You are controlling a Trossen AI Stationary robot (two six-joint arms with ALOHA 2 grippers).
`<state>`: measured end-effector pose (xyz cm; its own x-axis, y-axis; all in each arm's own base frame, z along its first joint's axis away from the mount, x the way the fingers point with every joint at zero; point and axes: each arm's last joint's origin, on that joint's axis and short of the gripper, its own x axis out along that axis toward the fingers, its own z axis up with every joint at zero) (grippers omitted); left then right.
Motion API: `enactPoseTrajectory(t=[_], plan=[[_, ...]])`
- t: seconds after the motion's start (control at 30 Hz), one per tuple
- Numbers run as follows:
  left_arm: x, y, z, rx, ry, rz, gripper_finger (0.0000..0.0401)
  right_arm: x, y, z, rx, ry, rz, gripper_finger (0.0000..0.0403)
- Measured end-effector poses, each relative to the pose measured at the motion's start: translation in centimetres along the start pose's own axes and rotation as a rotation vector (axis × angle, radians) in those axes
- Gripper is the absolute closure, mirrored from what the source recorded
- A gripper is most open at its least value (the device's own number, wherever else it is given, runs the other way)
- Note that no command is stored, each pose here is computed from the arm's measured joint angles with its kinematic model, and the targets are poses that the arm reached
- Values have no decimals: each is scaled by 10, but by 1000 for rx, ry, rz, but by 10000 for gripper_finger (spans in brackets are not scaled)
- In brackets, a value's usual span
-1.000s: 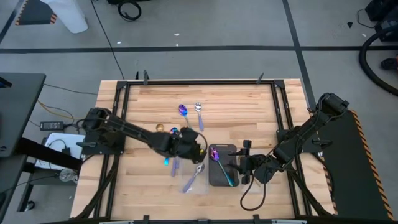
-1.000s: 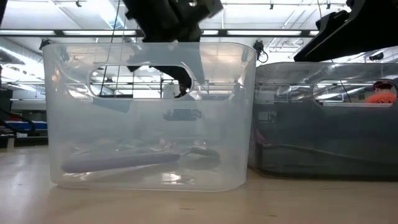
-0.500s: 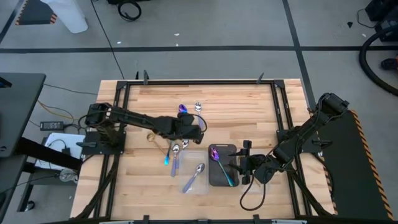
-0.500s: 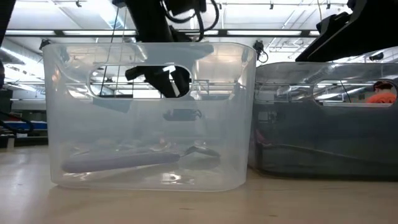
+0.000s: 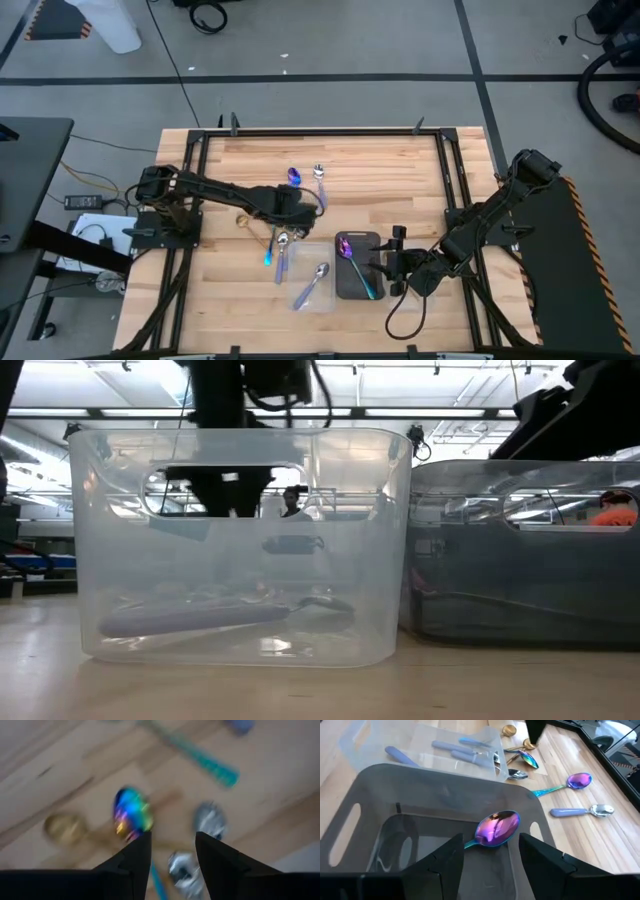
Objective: Sort silverware by color (type)
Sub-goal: Put the blue spoon into the black bin
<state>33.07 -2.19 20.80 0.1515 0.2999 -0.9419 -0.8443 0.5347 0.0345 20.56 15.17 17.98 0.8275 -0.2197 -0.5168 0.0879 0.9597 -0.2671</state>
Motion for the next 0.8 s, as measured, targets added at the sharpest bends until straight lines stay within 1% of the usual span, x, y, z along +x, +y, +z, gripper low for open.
enactPoseTrajectory(t=[0.1,0.17,0.3,0.5,0.63,0.8], plan=[[-5,2,-15,7,41,68,245,-1,1,0,1,-2,4,204],[-8,1,-24,10,54,91,245,-2,2,0,-1,-3,7,204],[-11,-2,-37,32,63,98,246,-2,2,0,-1,-3,7,204],[-1,4,-54,54,80,150,246,-2,2,0,0,-2,8,204],[8,9,-59,42,84,162,246,-2,2,0,3,-1,11,204],[17,8,-58,30,70,120,246,-2,2,0,3,-2,10,204]])
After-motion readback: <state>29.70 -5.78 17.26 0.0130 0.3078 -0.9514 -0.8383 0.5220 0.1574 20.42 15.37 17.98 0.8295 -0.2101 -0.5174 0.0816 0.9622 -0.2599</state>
